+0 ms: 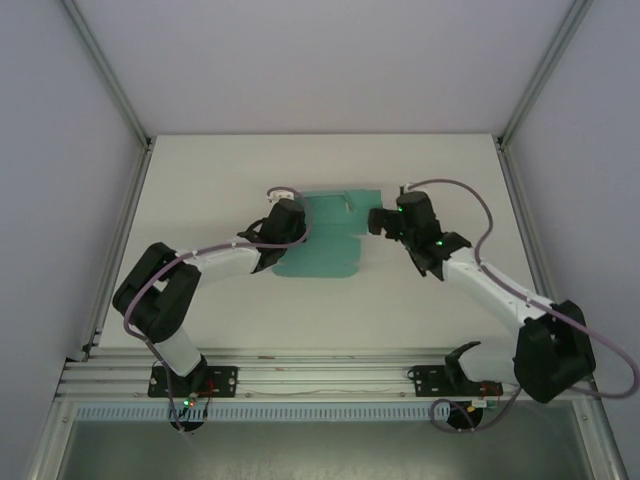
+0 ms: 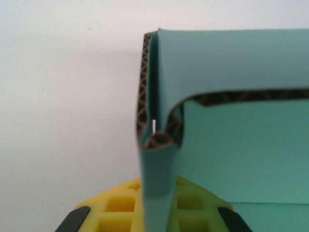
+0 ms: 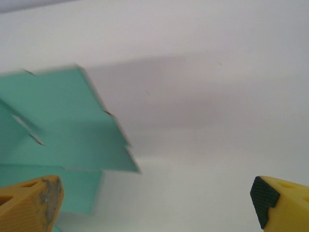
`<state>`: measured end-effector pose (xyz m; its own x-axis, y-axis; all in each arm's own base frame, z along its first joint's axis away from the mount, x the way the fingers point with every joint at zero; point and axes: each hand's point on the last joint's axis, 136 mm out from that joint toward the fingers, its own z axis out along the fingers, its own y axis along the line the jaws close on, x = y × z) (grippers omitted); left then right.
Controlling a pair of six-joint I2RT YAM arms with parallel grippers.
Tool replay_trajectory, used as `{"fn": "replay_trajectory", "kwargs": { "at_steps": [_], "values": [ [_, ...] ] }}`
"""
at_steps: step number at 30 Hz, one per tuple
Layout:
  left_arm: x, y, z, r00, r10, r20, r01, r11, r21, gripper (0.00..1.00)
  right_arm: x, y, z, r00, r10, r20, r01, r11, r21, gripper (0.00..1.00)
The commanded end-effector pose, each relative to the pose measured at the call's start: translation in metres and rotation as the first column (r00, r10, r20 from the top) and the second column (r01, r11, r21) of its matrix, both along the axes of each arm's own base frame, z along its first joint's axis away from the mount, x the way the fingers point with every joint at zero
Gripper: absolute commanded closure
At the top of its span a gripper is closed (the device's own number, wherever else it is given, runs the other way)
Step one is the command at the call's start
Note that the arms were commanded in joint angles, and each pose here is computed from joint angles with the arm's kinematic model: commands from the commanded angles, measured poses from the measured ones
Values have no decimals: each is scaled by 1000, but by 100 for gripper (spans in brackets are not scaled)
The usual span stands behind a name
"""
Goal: Assemble paper box
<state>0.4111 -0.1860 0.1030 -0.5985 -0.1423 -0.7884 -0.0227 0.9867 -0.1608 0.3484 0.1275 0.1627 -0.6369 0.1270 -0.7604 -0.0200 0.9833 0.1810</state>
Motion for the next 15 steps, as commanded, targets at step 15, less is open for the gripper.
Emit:
{"fn": "replay_trajectory", "kwargs": {
  "at_steps": [15],
  "values": [
    [-3,-12,22,996,-84,34,86,995,-57,100,13,4,-38,995,41,-95,-41,999,3,0]
  ]
}}
